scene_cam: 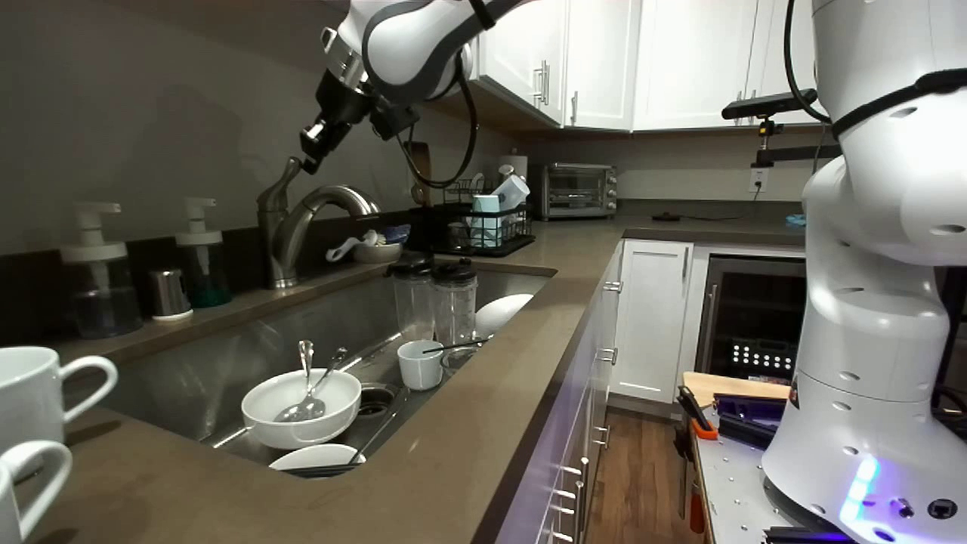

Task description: Push the faucet handle up

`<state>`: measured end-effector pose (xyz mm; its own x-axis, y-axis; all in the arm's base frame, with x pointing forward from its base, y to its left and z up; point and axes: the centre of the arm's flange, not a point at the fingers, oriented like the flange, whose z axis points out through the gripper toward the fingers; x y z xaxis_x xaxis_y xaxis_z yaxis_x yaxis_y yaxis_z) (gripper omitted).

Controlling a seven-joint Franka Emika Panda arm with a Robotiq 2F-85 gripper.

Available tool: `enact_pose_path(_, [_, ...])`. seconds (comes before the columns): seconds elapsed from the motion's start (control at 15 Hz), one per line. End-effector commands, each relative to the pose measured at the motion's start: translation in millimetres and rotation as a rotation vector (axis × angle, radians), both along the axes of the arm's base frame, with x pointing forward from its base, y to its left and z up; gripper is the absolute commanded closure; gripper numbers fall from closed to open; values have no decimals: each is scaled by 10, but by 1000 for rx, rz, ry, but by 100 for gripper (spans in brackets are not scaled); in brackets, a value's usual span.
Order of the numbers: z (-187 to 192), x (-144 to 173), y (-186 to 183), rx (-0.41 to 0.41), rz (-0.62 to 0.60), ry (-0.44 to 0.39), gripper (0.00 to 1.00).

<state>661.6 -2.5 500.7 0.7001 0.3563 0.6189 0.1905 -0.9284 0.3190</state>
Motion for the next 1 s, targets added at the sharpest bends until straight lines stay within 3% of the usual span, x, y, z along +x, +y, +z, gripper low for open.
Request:
enact_pose_path(0.0, [135, 89, 37, 3, 46, -26, 95])
enact_pose_path(0.93, [298, 441, 64, -14, 86, -15, 95])
